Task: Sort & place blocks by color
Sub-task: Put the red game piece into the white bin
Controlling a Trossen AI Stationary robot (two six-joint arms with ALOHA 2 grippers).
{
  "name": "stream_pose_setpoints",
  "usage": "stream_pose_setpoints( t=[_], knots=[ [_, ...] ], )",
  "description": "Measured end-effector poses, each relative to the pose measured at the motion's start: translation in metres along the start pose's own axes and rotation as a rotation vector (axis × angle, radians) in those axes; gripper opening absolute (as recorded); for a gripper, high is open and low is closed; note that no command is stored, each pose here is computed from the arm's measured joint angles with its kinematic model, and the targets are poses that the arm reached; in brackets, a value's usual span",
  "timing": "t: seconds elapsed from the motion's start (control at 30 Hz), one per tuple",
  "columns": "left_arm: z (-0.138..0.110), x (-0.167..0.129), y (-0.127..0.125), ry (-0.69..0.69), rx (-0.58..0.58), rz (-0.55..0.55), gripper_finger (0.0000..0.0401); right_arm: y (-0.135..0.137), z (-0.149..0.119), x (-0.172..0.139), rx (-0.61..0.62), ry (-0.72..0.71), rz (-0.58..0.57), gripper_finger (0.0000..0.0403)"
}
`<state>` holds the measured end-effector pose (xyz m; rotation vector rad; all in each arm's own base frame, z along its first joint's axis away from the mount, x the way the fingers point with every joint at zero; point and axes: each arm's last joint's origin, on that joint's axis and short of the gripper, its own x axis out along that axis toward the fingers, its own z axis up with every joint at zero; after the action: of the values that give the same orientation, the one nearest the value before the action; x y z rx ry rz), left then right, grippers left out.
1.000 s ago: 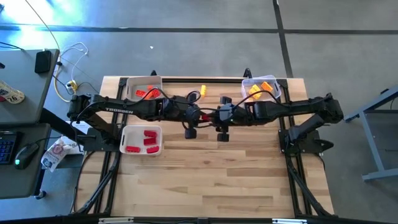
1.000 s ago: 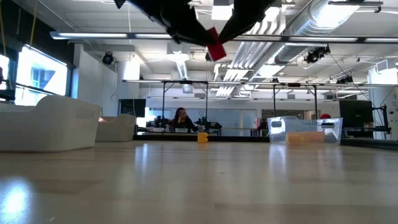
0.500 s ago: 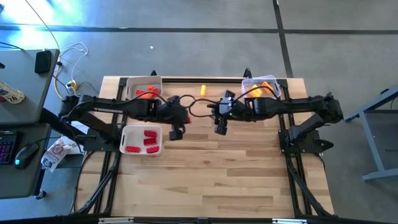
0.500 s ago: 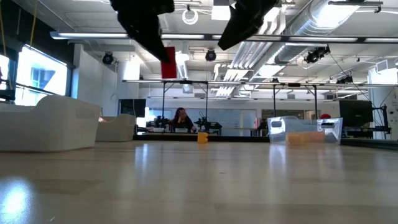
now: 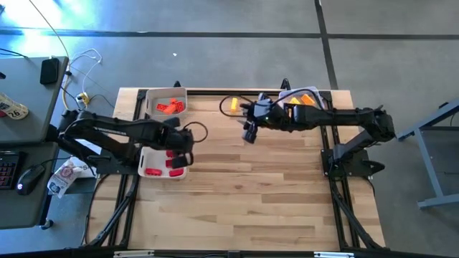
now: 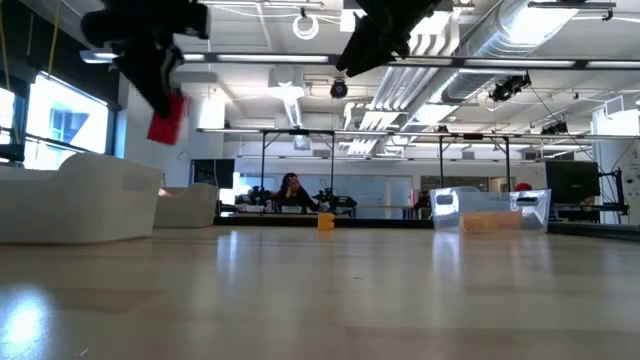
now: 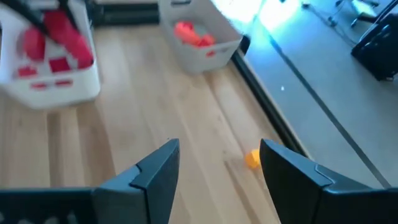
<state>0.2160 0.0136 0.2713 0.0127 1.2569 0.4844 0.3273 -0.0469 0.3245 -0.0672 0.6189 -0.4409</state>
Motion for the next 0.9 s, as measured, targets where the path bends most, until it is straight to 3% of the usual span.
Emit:
stream_pose_setpoints(
  t=[0.43, 0.63, 0.9],
  knots=[
    [-0.052, 0.009, -0.015, 0.088, -0.102, -0.065, 0.0076, -0.027, 0.018, 0.013, 0.134, -0.181, -0.072, 0.0209],
    [-0.072, 0.017, -0.019, 0.138, -0.137, -0.077, 0.0076, -0.034, 0.012, 0.042, 0.175, -0.162, -0.105, 0.0209],
    [-0.091, 0.026, -0.023, 0.227, -0.156, -0.072, 0.0076, -0.049, -0.005, 0.088, 0.316, -0.132, -0.184, 0.0209]
  ],
)
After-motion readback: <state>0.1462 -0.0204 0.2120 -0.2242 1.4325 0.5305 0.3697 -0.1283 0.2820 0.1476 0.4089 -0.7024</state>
